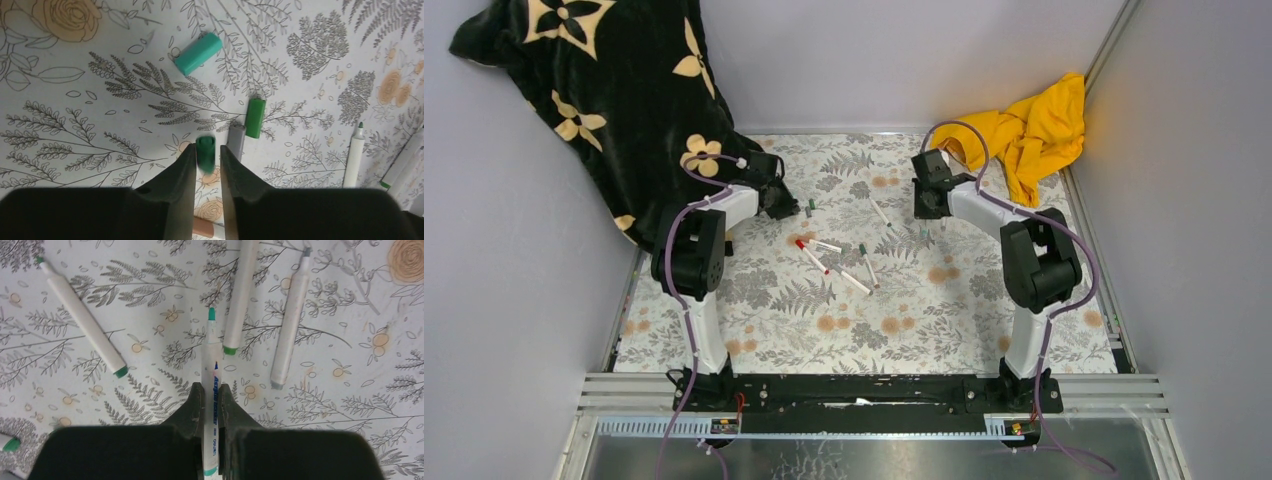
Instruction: Open the pen caps
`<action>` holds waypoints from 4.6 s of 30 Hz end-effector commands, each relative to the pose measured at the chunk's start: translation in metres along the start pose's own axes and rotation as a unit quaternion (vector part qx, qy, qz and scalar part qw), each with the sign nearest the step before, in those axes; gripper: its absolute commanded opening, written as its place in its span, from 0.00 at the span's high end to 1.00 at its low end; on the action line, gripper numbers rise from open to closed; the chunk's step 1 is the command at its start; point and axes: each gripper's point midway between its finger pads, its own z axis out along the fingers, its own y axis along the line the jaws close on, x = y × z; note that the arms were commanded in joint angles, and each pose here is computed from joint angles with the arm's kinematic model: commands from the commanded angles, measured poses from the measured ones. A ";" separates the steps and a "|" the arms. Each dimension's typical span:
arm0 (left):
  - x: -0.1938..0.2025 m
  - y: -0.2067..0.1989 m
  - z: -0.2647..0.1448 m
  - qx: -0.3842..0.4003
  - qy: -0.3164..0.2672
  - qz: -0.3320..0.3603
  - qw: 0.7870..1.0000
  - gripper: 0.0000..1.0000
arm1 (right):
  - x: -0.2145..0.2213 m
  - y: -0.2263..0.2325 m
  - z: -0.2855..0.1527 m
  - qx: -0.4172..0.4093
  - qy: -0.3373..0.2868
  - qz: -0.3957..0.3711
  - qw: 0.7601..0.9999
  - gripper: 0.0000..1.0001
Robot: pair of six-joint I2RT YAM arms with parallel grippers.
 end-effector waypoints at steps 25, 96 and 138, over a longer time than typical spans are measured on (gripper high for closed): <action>-0.024 0.000 -0.030 -0.004 -0.062 -0.019 0.998 0.45 | -0.030 -0.046 0.046 0.077 -0.009 0.024 0.997 0.82; 0.012 -0.047 -0.065 0.113 -0.039 -0.060 0.991 0.42 | 0.137 0.131 -0.030 -0.102 0.077 -0.184 0.975 0.68; 0.096 -0.130 -0.082 0.264 0.118 -0.027 0.957 0.38 | 0.045 0.192 -0.116 -0.239 -0.028 -0.170 0.956 1.00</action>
